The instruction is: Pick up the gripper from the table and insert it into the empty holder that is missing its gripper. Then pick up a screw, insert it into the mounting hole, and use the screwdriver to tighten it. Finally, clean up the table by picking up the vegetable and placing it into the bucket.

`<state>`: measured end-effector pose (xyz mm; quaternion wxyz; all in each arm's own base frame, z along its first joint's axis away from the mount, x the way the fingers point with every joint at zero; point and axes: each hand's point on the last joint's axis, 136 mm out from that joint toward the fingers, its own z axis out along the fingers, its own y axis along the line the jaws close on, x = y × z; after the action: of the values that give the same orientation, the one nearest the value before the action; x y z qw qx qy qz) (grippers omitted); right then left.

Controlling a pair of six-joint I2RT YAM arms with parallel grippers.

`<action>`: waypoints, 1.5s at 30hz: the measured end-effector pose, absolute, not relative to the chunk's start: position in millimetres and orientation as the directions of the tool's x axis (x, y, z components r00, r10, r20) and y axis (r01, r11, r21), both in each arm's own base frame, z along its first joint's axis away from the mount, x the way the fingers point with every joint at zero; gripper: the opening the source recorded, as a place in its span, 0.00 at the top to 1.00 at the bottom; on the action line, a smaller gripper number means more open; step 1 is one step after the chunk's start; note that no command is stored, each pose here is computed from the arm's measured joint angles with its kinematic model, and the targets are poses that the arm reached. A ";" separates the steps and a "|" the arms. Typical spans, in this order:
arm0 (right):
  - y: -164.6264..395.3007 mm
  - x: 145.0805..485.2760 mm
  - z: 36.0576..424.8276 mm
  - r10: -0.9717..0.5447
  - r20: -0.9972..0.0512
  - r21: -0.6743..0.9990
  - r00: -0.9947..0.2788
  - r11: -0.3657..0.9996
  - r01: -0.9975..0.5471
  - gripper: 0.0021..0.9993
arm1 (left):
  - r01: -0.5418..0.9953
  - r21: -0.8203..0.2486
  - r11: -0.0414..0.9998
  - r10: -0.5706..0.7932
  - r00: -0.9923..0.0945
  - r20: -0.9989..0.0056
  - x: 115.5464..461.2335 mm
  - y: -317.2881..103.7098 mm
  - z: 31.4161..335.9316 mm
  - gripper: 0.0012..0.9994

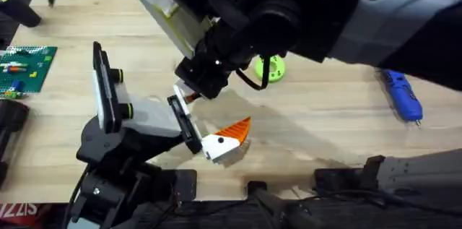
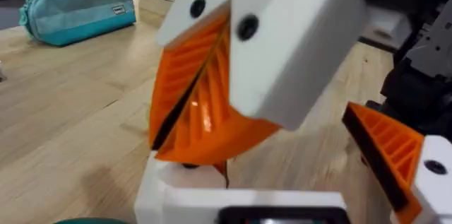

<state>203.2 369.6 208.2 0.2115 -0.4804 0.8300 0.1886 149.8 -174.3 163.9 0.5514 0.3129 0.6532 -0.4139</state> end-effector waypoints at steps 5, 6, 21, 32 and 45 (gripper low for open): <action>369.6 203.2 208.2 -0.717 -0.532 0.110 -0.450 0.468 -0.877 0.99 | 0.865 -0.196 0.461 -0.048 -0.196 -0.979 149.8 -174.3 163.9 0.01; 369.4 203.1 208.0 -0.716 -0.531 0.112 -0.453 0.471 -0.875 0.93 | 0.865 -0.195 0.462 -0.047 -0.195 -0.980 149.8 -174.3 163.9 0.01; 358.0 211.5 220.6 -0.693 -0.552 0.087 -0.464 0.505 -0.858 0.01 | 0.867 -0.187 0.462 -0.044 -0.188 -0.981 149.9 -174.3 164.0 0.01; 320.0 231.2 263.1 -0.600 -0.627 0.095 -0.497 0.575 -0.813 0.01 | 0.867 -0.186 0.462 -0.044 -0.187 -0.981 149.9 -174.3 164.0 0.01; 246.0 240.8 281.5 -0.627 -0.611 0.064 -0.483 0.569 -0.820 0.01 | 0.867 -0.186 0.462 -0.044 -0.187 -0.981 149.9 -174.3 164.0 0.01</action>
<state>240.8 246.0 281.5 0.2724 -0.4292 0.8429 0.1765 149.9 -174.3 164.0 0.5537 0.3159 0.6516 -0.4112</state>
